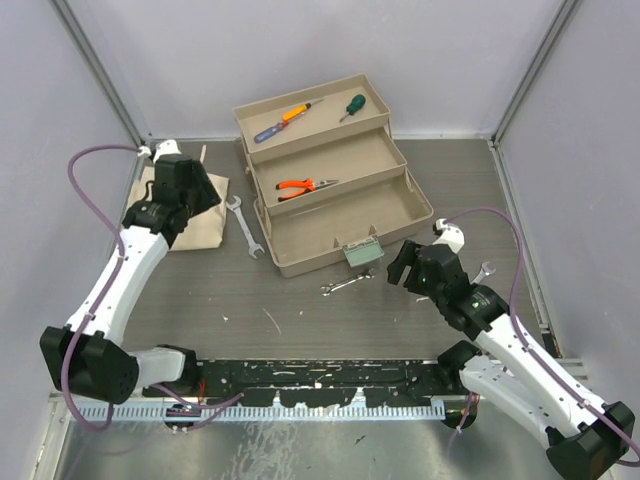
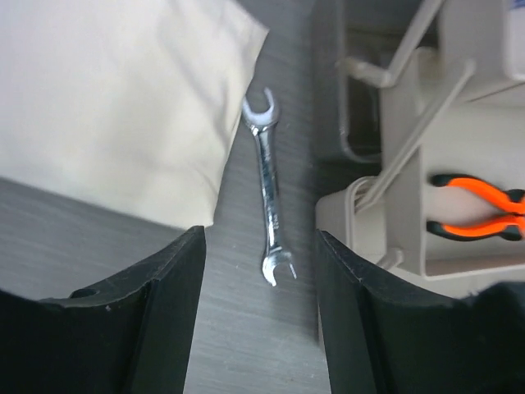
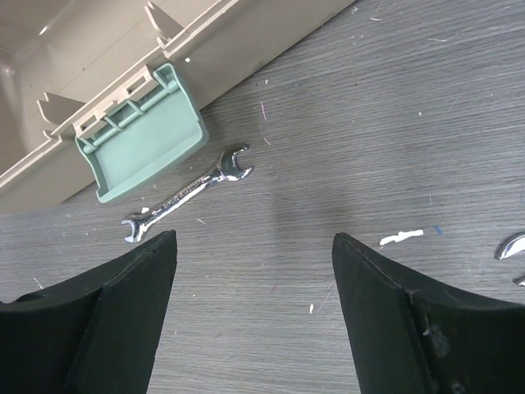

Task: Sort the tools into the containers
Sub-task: Place the pliers in the storage box, then move the wrench to the center of the board.

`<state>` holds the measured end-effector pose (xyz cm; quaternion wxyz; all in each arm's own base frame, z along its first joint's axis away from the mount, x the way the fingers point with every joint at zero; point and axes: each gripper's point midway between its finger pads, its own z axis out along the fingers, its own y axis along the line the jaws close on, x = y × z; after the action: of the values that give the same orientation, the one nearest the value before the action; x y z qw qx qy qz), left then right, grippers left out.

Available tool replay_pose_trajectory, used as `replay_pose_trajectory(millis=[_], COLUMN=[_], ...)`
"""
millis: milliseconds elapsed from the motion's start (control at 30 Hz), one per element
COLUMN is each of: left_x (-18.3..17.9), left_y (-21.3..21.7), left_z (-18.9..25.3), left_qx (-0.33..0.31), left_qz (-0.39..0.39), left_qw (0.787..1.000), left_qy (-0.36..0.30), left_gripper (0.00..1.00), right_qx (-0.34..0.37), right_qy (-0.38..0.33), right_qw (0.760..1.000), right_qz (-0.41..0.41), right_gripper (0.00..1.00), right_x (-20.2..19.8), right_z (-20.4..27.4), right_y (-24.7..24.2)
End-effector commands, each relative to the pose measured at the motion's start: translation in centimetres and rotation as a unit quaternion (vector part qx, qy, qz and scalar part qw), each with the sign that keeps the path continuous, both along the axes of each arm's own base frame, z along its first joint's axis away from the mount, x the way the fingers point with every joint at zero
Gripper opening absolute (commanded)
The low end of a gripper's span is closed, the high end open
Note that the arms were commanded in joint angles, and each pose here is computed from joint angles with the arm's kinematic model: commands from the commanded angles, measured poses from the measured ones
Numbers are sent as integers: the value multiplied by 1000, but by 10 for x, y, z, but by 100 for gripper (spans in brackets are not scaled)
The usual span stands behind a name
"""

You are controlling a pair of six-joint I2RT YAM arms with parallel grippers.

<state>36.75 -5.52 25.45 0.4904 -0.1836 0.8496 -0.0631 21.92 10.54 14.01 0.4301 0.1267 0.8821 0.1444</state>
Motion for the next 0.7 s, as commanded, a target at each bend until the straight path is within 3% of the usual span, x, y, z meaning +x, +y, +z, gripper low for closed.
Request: replay_pose_trajectory(millis=[0, 167, 367, 667], left_x=[-3, 12, 40, 80], left_y=[9, -1, -12, -29], left_z=[-36, -82, -128, -162], left_qx=[-29, -36, -38, -49], left_qz=[62, 64, 68, 61], left_qw=[996, 990, 980, 974], left_qy=[55, 116, 182, 212], left_gripper=[56, 58, 51, 51], right_qx=[22, 29, 31, 30], right_qy=[-21, -20, -21, -17], right_qw=[999, 999, 999, 999], right_qz=[-13, -13, -11, -12], right_gripper=[81, 81, 81, 81], right_x=[9, 6, 4, 2], right_z=[10, 8, 7, 5], right_y=[4, 4, 4, 3])
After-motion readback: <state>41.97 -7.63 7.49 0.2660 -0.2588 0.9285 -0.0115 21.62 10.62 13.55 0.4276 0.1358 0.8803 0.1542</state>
